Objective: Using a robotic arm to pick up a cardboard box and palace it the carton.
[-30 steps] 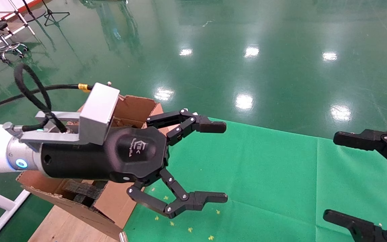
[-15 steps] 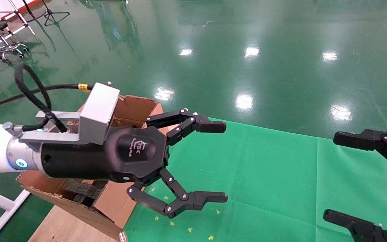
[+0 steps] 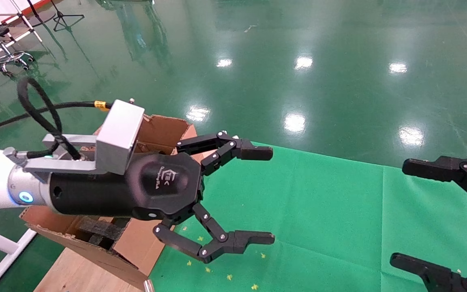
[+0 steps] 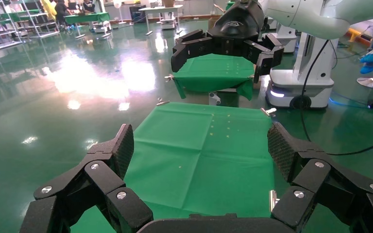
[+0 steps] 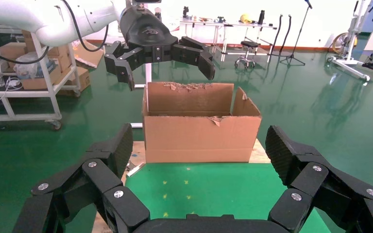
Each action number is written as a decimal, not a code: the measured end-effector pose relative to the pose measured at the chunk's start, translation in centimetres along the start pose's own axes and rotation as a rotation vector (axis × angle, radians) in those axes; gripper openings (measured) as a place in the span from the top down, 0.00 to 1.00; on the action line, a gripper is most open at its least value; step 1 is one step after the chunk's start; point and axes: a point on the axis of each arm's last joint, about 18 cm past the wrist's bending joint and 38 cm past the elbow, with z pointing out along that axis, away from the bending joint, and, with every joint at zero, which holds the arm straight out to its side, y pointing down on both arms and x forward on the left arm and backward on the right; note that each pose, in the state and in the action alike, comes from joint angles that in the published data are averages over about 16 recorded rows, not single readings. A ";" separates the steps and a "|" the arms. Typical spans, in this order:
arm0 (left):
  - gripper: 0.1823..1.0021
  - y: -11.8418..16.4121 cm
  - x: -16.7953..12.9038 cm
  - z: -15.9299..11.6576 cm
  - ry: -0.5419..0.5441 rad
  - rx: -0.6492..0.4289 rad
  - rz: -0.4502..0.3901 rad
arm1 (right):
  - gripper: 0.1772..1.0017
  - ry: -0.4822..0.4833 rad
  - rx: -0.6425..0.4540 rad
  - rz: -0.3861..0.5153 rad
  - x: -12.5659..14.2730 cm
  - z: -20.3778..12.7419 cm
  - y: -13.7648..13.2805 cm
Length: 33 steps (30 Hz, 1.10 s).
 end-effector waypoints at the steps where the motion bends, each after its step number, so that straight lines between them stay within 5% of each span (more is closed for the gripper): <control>1: 0.00 0.0 0.0 0.0 0.000 0.000 0.000 | 0.00 0.000 0.000 0.000 0.0 0.0 0.0; 33: 0.00 0.0 0.0 0.0 0.000 0.000 0.000 | 0.00 0.000 0.000 0.000 0.0 0.0 0.0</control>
